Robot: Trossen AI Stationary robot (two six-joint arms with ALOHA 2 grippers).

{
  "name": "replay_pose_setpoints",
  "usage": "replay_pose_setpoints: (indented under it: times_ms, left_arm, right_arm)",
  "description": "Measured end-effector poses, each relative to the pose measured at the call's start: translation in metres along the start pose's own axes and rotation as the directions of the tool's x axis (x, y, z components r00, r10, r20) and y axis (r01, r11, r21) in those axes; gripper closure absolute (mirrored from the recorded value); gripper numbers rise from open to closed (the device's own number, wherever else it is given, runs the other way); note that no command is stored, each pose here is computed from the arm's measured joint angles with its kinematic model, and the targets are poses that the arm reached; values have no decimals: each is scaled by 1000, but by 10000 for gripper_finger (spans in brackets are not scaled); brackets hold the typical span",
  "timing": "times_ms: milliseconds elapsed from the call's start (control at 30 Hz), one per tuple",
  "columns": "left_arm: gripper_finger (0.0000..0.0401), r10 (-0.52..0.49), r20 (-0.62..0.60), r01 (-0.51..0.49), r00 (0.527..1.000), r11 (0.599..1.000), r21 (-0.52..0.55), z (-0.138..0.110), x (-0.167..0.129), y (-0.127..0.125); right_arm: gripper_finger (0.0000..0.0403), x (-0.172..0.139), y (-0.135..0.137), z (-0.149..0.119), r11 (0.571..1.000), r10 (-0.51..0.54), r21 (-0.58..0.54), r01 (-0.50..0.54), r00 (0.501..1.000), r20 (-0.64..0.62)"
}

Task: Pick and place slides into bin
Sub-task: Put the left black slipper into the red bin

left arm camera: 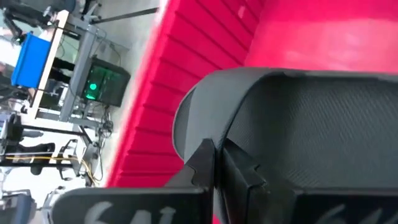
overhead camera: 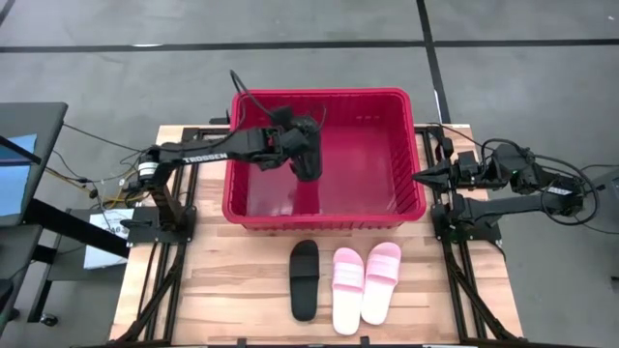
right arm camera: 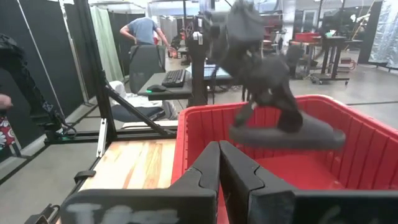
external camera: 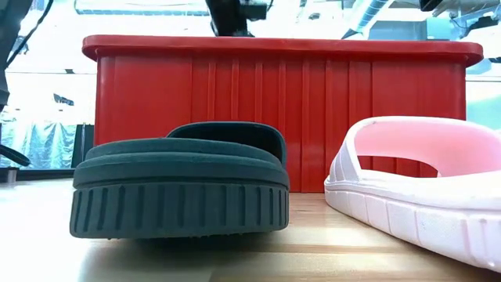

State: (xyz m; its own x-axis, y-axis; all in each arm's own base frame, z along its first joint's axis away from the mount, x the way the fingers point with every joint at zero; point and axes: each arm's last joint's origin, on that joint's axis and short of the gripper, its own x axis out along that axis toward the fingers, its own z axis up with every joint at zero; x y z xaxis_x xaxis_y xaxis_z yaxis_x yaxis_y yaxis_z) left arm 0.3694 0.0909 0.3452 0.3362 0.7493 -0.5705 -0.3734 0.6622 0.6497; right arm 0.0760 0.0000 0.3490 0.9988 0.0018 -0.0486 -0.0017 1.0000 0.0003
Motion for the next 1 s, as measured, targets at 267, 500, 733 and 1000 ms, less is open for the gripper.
replay_pose_setpoints:
  times_ms: [267, 500, 733, 1000]
  left_arm:
    - [401, 18, 1, -18, 1000, 999, 32, -22, 39, -28]
    - [401, -6, -4, 6, 1000, 1000, 27, -41, 59, -45]
    - [401, -8, 16, 7, 1000, 999, 33, -52, 69, -58]
    - [401, -29, -22, 31, 999, 997, 72, -68, 76, -69]
  right_arm:
    - [403, 0, 0, 0, 1000, 1, 0, -1, 1000, 0]
    - [403, 0, 0, 0, 1000, 1, 0, -1, 1000, 0]
    - [403, 0, 0, 0, 1000, 0, 0, 0, 1000, 0]
    - [403, 0, 0, 0, 1000, 0, 0, 0, 1000, 0]
